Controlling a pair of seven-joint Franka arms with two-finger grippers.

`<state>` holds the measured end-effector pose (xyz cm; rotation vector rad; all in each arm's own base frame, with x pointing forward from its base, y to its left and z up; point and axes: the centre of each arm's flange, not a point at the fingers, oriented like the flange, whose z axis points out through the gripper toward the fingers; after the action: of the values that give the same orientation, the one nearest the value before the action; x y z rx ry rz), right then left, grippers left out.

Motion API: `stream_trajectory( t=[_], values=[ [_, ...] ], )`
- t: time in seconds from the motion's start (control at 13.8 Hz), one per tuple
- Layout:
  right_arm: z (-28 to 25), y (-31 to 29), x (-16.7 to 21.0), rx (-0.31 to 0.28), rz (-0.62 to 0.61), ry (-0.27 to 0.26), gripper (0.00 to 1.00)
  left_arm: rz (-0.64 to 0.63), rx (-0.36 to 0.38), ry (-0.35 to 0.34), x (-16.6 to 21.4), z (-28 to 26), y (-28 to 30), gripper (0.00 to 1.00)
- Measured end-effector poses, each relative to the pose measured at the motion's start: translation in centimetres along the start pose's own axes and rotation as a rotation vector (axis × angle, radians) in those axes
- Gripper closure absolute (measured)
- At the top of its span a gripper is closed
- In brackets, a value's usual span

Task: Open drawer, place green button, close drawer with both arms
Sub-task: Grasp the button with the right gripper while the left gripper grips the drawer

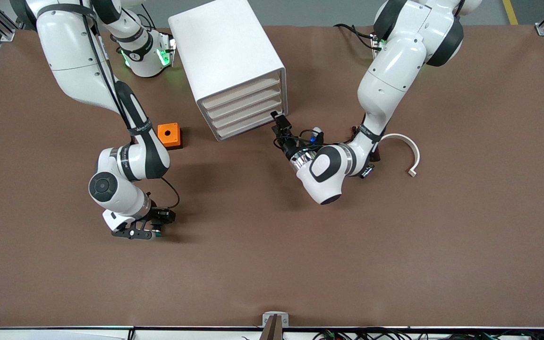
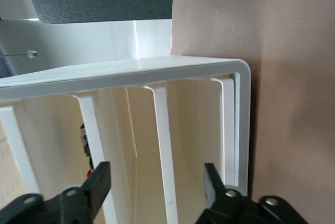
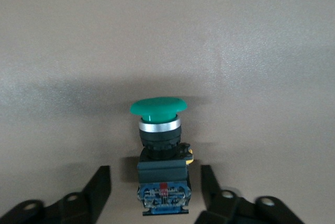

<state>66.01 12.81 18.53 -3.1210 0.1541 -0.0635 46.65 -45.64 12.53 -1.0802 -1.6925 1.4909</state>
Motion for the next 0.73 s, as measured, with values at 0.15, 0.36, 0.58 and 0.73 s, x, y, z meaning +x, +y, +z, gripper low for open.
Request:
stream_trajectory(
  t=[0.15, 0.36, 0.58, 0.73],
  values=[
    [0.0, 0.1, 0.1, -0.001, 0.002, 0.002, 0.30, -0.006, 0.006, 0.009, 0.0, 0.7, 0.4, 0.44],
    [-0.1, 0.3, 0.4, -0.002, 0.004, 0.006, 0.60, -0.012, 0.013, 0.021, 0.0, 1.5, 0.7, 0.51],
    [-0.1, 0.4, 0.4, -0.003, 0.006, 0.007, 0.59, -0.021, 0.027, 0.043, 0.0, 2.7, 0.9, 0.54],
    [-0.3, 0.5, 0.6, -0.005, 0.008, 0.008, 0.59, -0.035, 0.038, 0.057, 0.2, 3.5, 1.2, 0.54]
  ],
)
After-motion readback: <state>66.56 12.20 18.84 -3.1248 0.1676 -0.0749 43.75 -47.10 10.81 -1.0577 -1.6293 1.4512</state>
